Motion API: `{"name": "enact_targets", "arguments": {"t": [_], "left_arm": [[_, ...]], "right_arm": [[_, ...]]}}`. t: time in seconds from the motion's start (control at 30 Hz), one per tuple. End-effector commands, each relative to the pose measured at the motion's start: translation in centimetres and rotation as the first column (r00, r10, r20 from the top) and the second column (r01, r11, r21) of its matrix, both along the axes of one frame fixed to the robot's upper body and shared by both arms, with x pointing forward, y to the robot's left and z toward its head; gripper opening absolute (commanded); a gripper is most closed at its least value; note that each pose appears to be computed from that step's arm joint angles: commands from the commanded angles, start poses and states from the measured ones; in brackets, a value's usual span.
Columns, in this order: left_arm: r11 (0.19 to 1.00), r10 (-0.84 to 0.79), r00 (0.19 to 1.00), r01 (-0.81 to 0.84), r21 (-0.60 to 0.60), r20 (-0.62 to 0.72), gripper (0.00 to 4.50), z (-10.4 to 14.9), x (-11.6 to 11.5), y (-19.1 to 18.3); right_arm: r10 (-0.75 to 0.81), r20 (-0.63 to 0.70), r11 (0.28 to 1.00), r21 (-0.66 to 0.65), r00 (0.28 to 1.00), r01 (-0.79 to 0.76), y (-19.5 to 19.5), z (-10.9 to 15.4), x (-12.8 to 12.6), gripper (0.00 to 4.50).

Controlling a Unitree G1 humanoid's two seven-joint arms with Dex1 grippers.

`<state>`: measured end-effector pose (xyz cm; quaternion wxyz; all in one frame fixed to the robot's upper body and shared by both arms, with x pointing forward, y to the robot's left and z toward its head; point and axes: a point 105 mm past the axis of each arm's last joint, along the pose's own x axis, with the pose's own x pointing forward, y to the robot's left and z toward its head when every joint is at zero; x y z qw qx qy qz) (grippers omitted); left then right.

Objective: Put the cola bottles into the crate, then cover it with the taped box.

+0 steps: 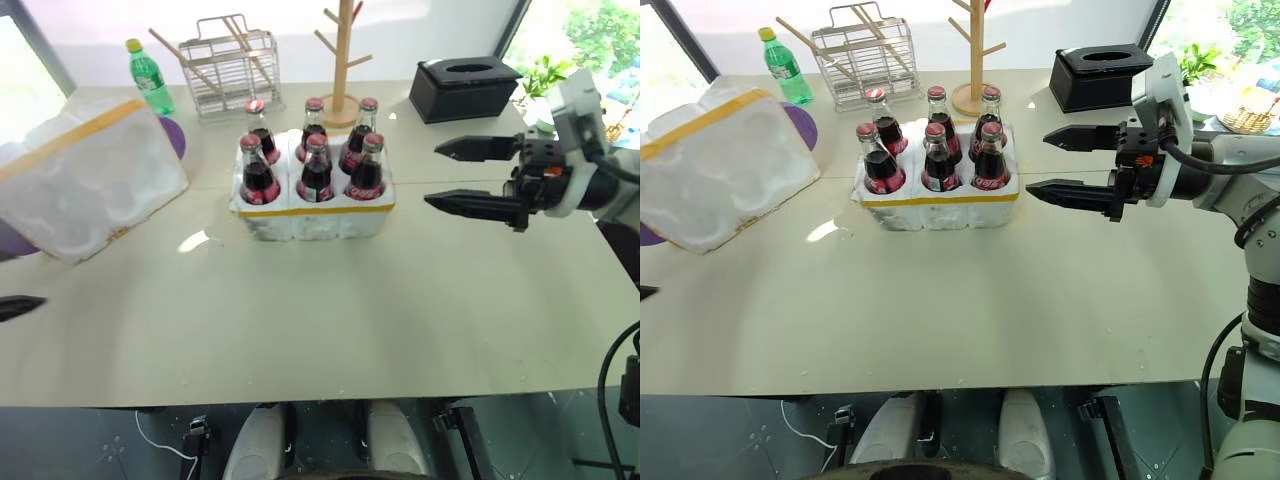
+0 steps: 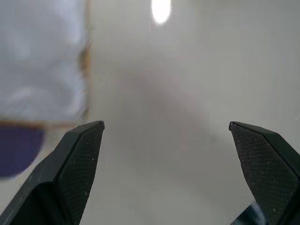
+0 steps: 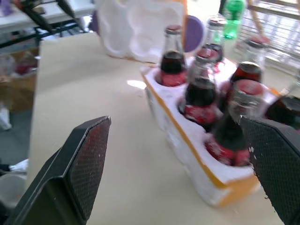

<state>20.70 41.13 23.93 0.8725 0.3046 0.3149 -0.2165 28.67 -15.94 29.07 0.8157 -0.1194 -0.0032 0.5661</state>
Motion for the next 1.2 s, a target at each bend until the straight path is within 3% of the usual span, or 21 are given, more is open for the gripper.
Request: {"name": "enact_targets", "arguments": {"t": [0.03, 0.17, 0.4, 0.53, 0.77, 0.97, 1.2], "left_arm": [[0.95, 0.078, 0.996, -0.088, 0.298, 0.045, 4.5, 1.5, 0.7, 4.5], [0.906, 0.106, 0.99, -0.136, 0.4, 0.096, 4.5, 1.5, 2.2, 6.5], [0.93, 0.12, 0.99, -0.137, 0.341, 0.073, 4.5, -0.8, 6.5, 5.9], [0.927, 0.139, 0.987, -0.156, 0.342, 0.075, 4.5, -0.9, 8.3, 5.3], [0.927, 0.163, 0.984, -0.178, 0.33, 0.072, 4.5, -0.6, 9.4, 4.9], [0.972, 0.142, 0.985, -0.12, 0.2, -0.098, 4.5, -0.5, 8.5, 3.4], [0.96, 0.161, 0.986, -0.145, 0.238, -0.051, 4.5, 0.1, 9.5, 3.4]], "right_arm": [[0.009, 0.042, 1.0, 0.019, 0.999, -0.01, 0.7, 0.9, 0.2, 4.47], [-0.005, 0.038, 0.999, 0.038, 0.999, 0.003, 0.9, 0.5, 0.7, 4.47], [-0.025, 0.04, 0.999, 0.043, 0.999, 0.024, 0.7, 0.3, 0.7, 4.47], [-0.041, 0.048, 0.999, 0.036, 0.998, 0.039, 0.3, 0.6, 0.5, 4.47], [-0.065, 0.048, 0.997, 0.036, 0.997, 0.063, -0.1, 0.3, -0.1, 4.47], [-0.086, 0.043, 0.996, 0.034, 0.995, 0.084, 0.1, -0.5, -0.1, 4.47], [-0.092, 0.043, 0.995, 0.046, 0.995, 0.09, 0.2, -0.4, 0.0, 4.47]]}}
